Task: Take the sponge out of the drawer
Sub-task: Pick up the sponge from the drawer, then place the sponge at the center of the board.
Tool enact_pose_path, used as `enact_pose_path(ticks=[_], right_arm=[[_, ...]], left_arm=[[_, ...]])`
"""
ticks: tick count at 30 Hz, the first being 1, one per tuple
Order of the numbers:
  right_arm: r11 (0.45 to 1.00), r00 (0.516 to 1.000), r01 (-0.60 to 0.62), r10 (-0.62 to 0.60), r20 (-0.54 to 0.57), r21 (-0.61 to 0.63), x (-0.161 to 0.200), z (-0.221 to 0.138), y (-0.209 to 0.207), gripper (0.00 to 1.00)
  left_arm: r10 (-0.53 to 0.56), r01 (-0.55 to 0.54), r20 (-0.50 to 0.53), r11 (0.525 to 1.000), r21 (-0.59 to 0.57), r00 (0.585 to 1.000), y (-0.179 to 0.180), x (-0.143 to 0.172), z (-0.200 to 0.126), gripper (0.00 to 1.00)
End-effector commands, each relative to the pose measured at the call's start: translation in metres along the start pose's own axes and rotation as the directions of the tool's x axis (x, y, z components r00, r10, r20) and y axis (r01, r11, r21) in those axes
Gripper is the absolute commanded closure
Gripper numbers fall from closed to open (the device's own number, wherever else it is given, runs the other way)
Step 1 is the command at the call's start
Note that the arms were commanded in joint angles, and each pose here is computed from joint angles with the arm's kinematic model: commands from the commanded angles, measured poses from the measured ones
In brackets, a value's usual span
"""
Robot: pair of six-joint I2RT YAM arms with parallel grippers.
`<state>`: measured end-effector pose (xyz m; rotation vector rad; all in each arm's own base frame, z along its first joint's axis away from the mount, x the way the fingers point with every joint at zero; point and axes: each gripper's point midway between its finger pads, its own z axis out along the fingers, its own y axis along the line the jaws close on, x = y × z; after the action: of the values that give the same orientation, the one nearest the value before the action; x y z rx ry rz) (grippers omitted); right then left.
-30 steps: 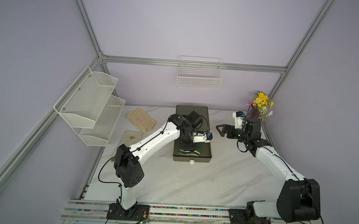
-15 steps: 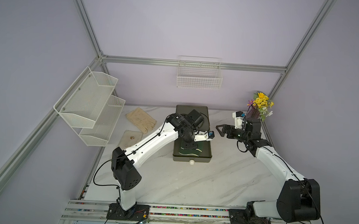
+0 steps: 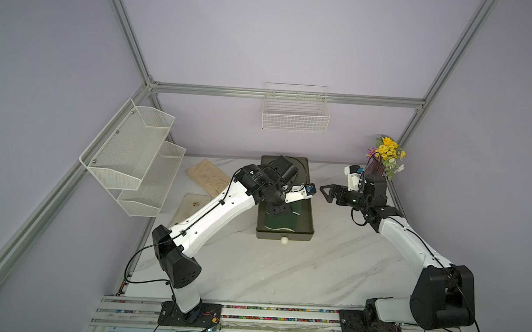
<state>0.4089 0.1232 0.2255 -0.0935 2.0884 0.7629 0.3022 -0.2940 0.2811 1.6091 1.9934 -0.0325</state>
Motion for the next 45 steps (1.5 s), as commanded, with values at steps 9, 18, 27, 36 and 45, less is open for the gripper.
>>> enact_pose_path(ticks=[9, 18, 27, 36, 45], right_arm=[[1.000, 0.999, 0.018, -0.017, 0.027, -0.024, -0.006, -0.004, 0.006, 0.03], [0.999, 0.999, 0.017, -0.016, 0.028, -0.027, -0.006, -0.004, 0.006, 0.03], [0.999, 1.000, 0.013, -0.012, 0.023, -0.029, -0.004, -0.004, 0.006, 0.03], [0.999, 1.000, 0.012, -0.011, 0.023, -0.029, -0.002, -0.005, 0.006, 0.03], [1.000, 1.000, 0.012, -0.011, 0.020, -0.029, 0.000, -0.004, 0.005, 0.03]], left_arm=[[-0.261, 0.339, 0.287, 0.902, -0.267, 0.922, 0.043, 0.004, -0.097, 0.39], [-0.543, 0.639, 0.346, 0.703, -0.311, 0.765, 0.057, 0.080, -0.118, 0.37], [-0.764, 0.805, 0.264, 0.522, -0.283, 0.589, 0.065, 0.163, -0.052, 0.37], [-0.872, 0.890, 0.241, 0.356, -0.284, 0.425, 0.106, 0.207, 0.012, 0.41], [-0.939, 0.921, 0.174, 0.234, -0.312, 0.298, 0.138, 0.231, 0.084, 0.42]])
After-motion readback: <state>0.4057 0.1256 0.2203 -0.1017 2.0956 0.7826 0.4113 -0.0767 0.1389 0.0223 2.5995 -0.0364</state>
